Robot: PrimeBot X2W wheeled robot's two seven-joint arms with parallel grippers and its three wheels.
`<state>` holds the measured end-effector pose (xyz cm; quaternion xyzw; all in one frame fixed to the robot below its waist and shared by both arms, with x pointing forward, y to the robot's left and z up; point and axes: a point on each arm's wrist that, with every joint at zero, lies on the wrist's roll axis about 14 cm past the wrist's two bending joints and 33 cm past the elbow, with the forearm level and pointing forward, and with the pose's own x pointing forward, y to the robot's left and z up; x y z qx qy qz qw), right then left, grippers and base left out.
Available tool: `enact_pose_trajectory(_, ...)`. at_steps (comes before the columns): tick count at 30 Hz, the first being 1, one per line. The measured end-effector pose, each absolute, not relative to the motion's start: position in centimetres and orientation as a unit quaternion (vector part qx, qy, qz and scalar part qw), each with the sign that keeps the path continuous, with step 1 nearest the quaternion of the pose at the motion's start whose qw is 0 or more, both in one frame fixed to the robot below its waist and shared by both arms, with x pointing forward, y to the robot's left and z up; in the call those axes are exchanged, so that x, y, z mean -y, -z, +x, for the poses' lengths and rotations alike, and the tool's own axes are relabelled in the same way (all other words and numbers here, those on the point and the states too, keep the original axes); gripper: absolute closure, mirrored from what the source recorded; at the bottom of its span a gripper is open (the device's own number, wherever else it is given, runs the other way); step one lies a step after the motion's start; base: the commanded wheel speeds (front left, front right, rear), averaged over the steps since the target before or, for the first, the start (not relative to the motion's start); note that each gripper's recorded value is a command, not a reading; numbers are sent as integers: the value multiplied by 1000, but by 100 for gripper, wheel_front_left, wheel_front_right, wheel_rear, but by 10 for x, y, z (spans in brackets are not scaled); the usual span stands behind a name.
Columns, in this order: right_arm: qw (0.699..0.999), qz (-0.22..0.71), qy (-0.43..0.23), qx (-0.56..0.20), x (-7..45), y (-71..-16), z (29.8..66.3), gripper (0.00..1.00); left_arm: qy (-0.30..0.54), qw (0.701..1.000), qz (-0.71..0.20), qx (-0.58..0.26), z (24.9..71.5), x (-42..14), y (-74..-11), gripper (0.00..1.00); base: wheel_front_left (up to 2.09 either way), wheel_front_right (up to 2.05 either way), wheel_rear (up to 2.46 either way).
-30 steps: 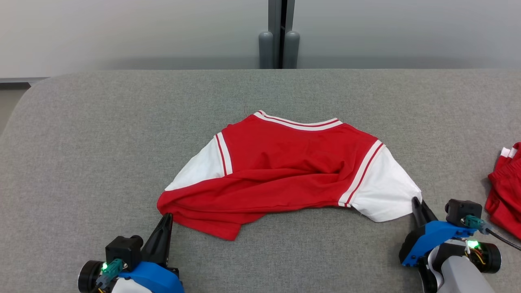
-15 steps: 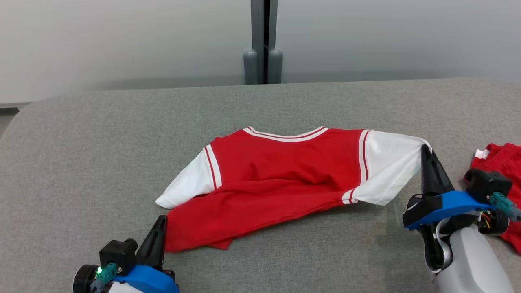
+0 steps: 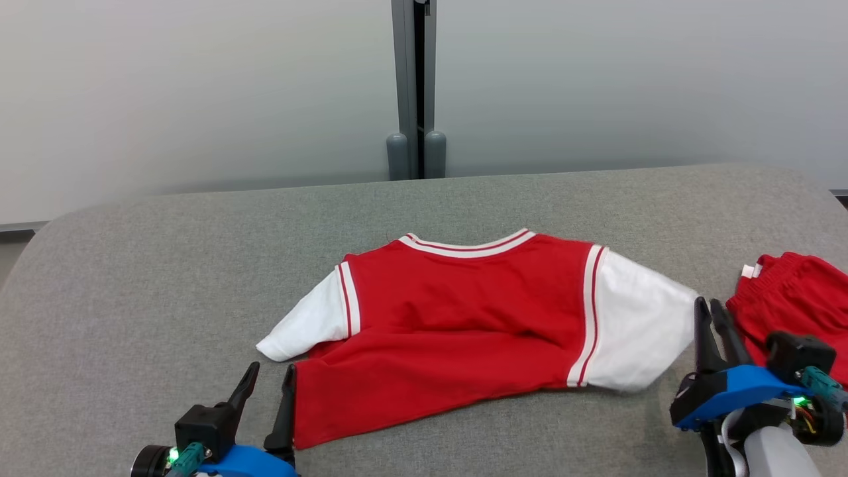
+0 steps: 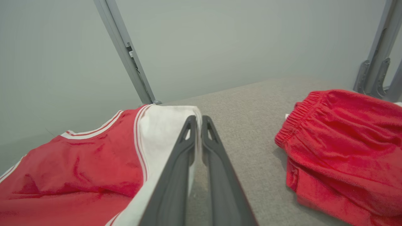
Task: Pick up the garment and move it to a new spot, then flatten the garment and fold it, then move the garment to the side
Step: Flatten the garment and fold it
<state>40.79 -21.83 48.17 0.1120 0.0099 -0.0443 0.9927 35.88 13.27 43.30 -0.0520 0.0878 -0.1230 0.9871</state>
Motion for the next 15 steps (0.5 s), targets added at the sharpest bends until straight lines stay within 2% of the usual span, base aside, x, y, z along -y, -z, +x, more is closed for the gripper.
enact_pose_trajectory(8,992,92,90,-20,250,-471,387,0,106,990,-39,-86,358,-138,-432,0,0,0,0)
enact_pose_trajectory(15,998,36,36,23,224,-499,387,0,91,992,-27,-81,360,-144,-434,0,0,0,0)
